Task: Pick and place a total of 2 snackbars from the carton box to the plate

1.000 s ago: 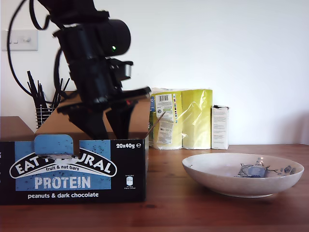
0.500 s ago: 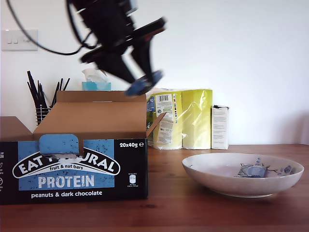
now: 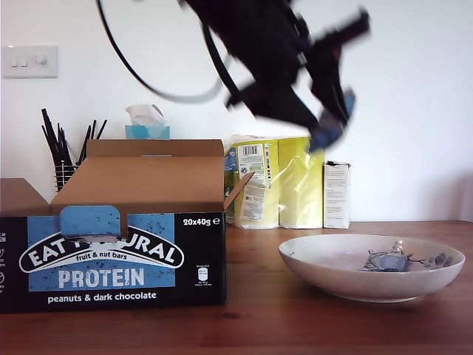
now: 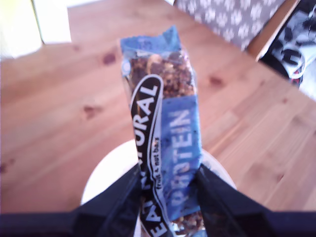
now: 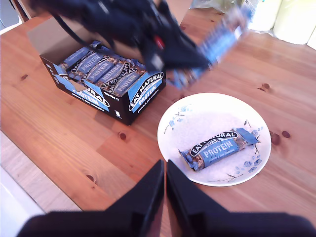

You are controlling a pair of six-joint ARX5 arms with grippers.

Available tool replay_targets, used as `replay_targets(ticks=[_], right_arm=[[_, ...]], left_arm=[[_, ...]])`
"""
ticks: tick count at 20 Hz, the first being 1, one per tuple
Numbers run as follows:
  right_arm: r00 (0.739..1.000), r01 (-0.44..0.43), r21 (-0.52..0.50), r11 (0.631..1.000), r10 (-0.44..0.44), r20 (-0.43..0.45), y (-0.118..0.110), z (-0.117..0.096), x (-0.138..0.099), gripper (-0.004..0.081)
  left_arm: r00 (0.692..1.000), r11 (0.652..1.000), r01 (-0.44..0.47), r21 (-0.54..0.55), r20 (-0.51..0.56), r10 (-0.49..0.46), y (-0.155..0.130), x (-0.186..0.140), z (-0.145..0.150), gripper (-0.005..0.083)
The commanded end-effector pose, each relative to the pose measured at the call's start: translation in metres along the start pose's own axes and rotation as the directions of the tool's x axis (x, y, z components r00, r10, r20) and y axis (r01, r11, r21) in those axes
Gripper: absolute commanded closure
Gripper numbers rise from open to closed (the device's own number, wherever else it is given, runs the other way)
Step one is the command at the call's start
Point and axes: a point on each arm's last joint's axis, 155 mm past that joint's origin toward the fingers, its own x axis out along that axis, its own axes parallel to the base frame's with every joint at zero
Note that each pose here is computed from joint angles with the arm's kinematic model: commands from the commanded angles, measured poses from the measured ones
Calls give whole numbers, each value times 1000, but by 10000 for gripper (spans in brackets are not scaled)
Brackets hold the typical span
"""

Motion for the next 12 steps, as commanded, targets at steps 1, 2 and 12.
replay_targets(ticks=[1, 2, 12], right_arm=[[1000, 2, -5, 1000, -2, 15, 0, 3, -2, 783], [1000, 2, -5, 1000, -2, 15, 0, 3, -2, 783], [1000, -6, -8, 1000, 6, 24, 1, 6, -2, 783]], left_arm=[[1000, 1000, -1, 0, 11, 1, -3, 14, -8, 543], [1000, 1000, -19, -1, 12, 19, -1, 21, -13, 544], [982, 993, -117, 23, -148, 120, 26, 64, -88, 543]])
